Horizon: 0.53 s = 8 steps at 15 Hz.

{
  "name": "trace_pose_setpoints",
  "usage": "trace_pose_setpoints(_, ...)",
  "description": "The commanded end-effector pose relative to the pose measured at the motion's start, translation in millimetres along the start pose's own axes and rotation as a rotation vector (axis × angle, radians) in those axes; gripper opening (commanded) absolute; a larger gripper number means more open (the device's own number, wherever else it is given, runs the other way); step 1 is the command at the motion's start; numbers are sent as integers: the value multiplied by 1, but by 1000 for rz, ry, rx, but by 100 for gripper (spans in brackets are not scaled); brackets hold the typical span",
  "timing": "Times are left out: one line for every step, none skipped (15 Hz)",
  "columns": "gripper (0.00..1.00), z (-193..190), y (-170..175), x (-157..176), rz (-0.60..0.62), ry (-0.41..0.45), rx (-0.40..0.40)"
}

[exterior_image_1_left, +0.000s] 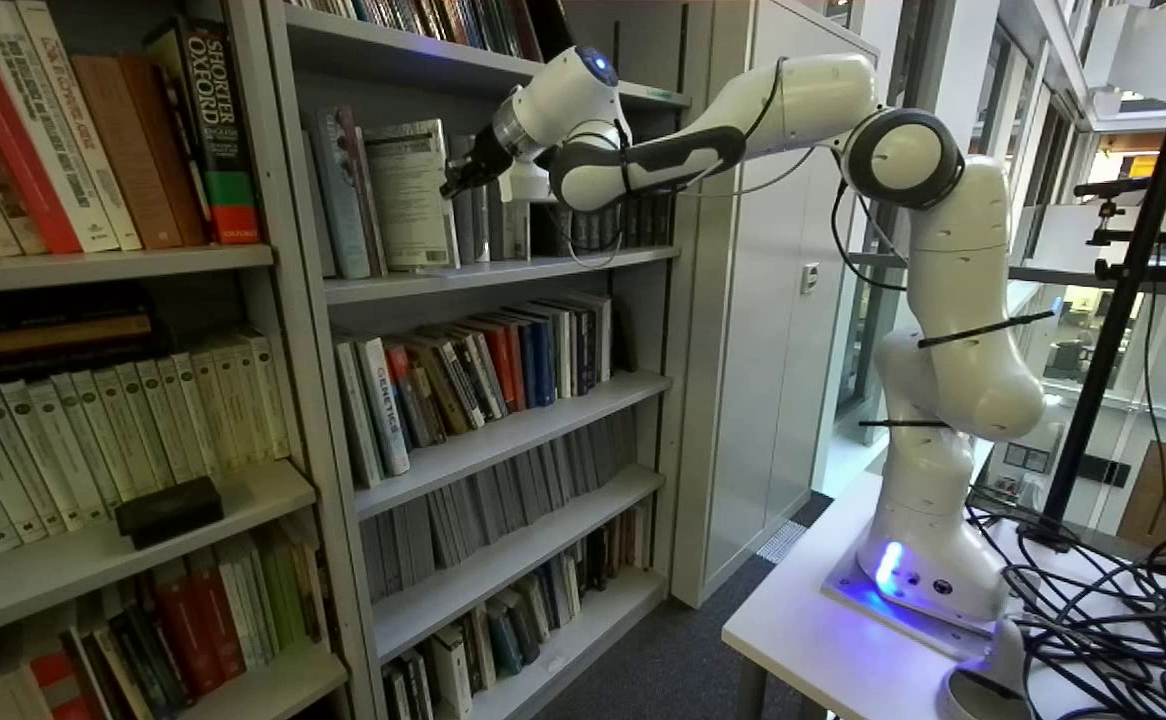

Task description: Remove the fifth book from the left of the second shelf of the cabinet on the right and put it before the big grey books on the same shelf

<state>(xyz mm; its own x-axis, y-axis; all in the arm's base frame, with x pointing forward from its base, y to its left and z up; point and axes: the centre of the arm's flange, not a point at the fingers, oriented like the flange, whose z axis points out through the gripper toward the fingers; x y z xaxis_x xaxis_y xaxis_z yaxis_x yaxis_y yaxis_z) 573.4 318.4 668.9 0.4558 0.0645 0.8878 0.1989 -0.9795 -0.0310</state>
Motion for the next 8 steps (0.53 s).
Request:
trace_pose_setpoints(3,-35,12,-14,51,-2,-20)
trace_pose_setpoints(3,-38,12,-16,63,-3,-20)
trace_pose_setpoints(3,-42,12,-18,70,-3,-21)
trace_pose_setpoints(3,-46,12,-21,77,-1,-23)
trace_pose_setpoints(3,-51,10,-21,81,6,-18)
trace_pose_setpoints(3,-56,10,-21,88,10,-15)
trace_pose_setpoints(3,-61,9,-20,91,21,-17)
trace_pose_setpoints(3,-65,10,-20,88,31,-27)
